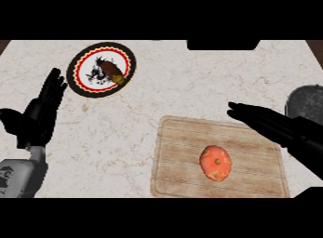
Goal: Pick the squash from the cutting board and place it in the pan
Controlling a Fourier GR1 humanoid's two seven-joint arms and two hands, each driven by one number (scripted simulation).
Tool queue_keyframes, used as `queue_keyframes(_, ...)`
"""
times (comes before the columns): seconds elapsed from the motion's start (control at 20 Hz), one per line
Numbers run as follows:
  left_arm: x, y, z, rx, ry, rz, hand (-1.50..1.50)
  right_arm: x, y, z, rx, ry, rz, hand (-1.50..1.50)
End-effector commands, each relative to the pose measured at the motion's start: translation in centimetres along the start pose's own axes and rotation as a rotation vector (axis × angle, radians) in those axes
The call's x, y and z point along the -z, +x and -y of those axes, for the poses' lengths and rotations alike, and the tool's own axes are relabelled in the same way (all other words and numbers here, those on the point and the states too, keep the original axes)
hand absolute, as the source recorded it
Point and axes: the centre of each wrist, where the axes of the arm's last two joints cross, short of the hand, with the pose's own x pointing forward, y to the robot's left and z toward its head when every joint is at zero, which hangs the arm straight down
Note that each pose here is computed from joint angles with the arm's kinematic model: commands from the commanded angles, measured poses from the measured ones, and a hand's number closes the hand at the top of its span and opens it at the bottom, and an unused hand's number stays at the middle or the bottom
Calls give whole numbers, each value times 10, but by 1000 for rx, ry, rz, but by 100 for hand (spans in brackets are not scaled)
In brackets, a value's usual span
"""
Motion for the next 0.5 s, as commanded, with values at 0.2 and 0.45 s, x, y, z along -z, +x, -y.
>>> queue_keyframes(0.2, 1, 12, 4, -10, 1, -8, 0, 16, -13, -19, -37, 34, -112, -150)
queue_keyframes(0.45, -4, -3, 3, 11, 2, 20, 0, 35, -41, -16, -36, 121, -107, -150)
